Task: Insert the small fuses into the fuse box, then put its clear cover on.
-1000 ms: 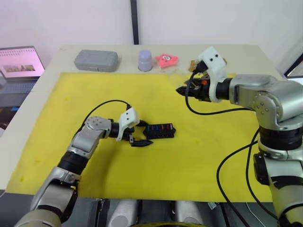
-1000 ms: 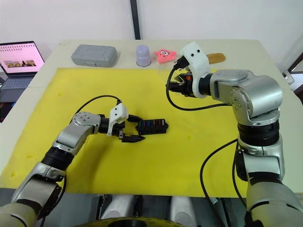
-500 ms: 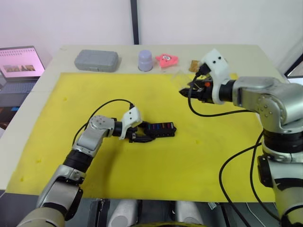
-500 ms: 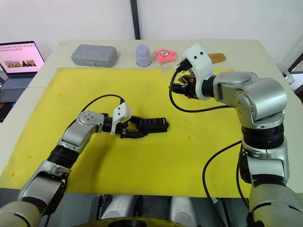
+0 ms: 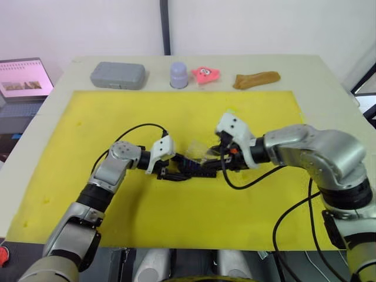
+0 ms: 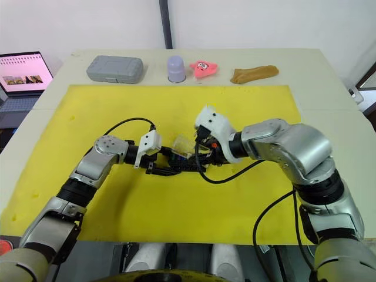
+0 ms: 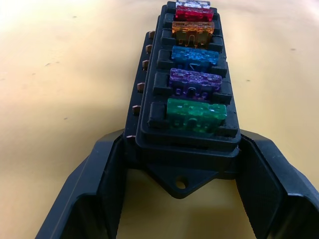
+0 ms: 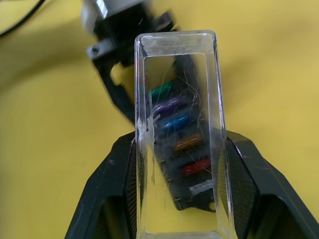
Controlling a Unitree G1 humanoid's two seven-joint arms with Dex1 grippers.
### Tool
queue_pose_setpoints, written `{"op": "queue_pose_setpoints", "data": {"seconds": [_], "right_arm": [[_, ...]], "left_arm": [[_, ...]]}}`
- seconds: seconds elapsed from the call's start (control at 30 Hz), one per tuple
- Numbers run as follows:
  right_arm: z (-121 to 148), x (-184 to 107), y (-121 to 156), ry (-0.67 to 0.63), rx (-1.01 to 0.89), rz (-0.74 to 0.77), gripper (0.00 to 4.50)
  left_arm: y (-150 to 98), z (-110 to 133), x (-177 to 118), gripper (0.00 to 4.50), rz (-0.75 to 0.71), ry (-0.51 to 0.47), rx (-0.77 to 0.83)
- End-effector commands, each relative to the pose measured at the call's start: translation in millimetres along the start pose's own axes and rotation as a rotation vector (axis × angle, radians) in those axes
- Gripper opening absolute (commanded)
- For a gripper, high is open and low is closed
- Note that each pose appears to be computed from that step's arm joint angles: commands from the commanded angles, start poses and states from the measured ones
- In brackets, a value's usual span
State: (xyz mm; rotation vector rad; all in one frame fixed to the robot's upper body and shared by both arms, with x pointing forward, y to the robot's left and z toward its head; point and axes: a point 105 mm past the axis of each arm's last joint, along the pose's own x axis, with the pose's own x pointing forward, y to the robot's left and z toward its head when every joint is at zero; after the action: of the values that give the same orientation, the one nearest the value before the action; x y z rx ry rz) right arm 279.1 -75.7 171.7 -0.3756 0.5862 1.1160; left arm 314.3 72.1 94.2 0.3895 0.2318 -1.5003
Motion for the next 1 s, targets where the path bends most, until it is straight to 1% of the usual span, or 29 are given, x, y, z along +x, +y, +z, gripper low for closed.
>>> {"op": "queue_pose_setpoints", "data": {"seconds": [0.03, 0.2, 0.4, 0.73, 1.0], "right_arm": [[7.5, 0.7, 0.9, 0.015, -0.063, 0.002, 1.70], [4.6, 7.3, 5.0, 0.065, -0.111, 0.036, 1.70], [6.7, 11.1, 4.9, 0.081, -0.148, 0.049, 1.70], [6.1, 20.7, 1.0, 0.124, -0.247, 0.046, 1.70], [0.7, 26.8, -2.1, 0.153, -0.271, 0.042, 1.70]], "left_arm": [[-8.9, -4.2, 3.3, 2.55, -0.071, 0.033, 0.023], [-8.1, -6.4, 1.0, 2.55, -0.074, 0.046, 0.036], [-8.3, -7.0, 0.7, 2.55, -0.075, 0.048, 0.040], [-9.5, -8.9, -0.9, 2.55, -0.067, 0.051, 0.039], [-11.0, -10.2, -0.6, 2.55, -0.060, 0.052, 0.035]]}}
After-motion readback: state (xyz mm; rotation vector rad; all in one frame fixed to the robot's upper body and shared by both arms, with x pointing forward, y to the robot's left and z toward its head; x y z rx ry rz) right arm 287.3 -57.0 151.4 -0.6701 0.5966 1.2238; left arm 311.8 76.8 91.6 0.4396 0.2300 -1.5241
